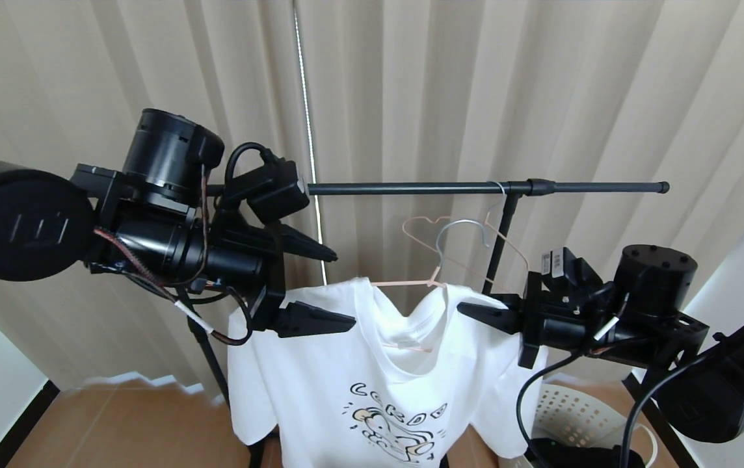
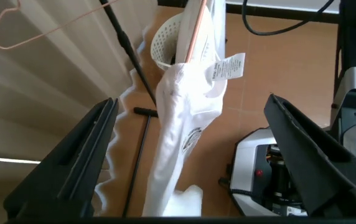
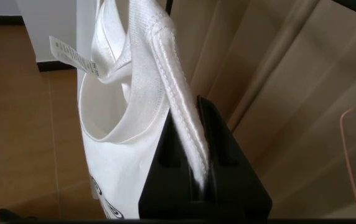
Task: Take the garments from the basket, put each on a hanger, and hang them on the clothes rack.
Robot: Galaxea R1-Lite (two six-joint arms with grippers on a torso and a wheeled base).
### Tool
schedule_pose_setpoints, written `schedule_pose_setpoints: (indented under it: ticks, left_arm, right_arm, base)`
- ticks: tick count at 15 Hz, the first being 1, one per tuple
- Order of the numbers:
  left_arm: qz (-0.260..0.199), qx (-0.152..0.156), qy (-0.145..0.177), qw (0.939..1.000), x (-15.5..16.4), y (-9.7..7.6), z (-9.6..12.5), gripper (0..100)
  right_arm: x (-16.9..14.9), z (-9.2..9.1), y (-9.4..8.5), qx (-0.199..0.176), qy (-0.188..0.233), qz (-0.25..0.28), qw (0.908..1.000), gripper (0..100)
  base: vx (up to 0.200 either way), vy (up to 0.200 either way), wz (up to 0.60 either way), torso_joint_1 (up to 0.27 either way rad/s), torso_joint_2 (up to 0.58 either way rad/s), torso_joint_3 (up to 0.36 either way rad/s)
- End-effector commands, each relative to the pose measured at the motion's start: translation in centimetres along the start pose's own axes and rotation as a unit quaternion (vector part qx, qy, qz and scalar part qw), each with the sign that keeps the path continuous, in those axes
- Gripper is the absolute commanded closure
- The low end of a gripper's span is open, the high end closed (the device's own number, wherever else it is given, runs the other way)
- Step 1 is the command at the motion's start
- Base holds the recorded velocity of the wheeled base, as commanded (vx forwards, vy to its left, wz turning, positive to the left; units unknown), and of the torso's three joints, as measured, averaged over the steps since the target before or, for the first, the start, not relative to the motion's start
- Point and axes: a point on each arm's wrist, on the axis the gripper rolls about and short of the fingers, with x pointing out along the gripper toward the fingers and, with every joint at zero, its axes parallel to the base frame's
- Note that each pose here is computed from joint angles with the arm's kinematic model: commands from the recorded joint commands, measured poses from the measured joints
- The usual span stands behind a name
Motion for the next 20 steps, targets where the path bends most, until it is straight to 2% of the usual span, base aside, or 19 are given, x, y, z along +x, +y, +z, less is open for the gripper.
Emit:
schedule_pose_setpoints:
  ticks: [1,3,8,18,19,20]
  left_arm:
    - [-0.023,-0.010,-0.003,0.9997,1.5,1.3,-0.3,0]
    - [-0.028,-0.011,-0.001,0.9995,2.2,1.8,-0.5,0]
    - [-0.043,0.006,-0.002,0.9991,2.8,1.2,-0.3,0]
    - [-0.056,0.007,0.008,0.9984,3.8,0.6,-0.6,0]
    - [-0.057,0.007,0.008,0.9983,3.8,0.6,-0.6,100]
    - [-0.057,0.006,0.009,0.9983,3.8,0.6,-0.7,100]
  right_arm:
    - [-0.1,0.2,0.1,-0.004,-0.004,0.000,1.0000,100]
    - [-0.1,0.4,0.1,-0.009,-0.008,-0.002,0.9999,100]
    - [-0.2,0.8,0.1,-0.014,-0.014,-0.003,0.9998,100]
    - [-0.6,1.8,0.1,-0.024,-0.023,-0.008,0.9994,100]
    - [-0.6,1.8,0.2,-0.024,-0.023,-0.009,0.9994,100]
    - [-0.6,1.8,0.2,-0.024,-0.023,-0.008,0.9994,100]
  base:
    - [0.000,0.000,0.00,0.000,0.00,0.000]
    - [0.000,0.000,0.00,0.000,0.00,0.000]
    - [0.000,0.000,0.00,0.000,0.00,0.000]
    - [0.000,0.000,0.00,0.000,0.00,0.000]
    - [0.000,0.000,0.00,0.000,0.00,0.000]
    - [0.000,0.000,0.00,0.000,0.00,0.000]
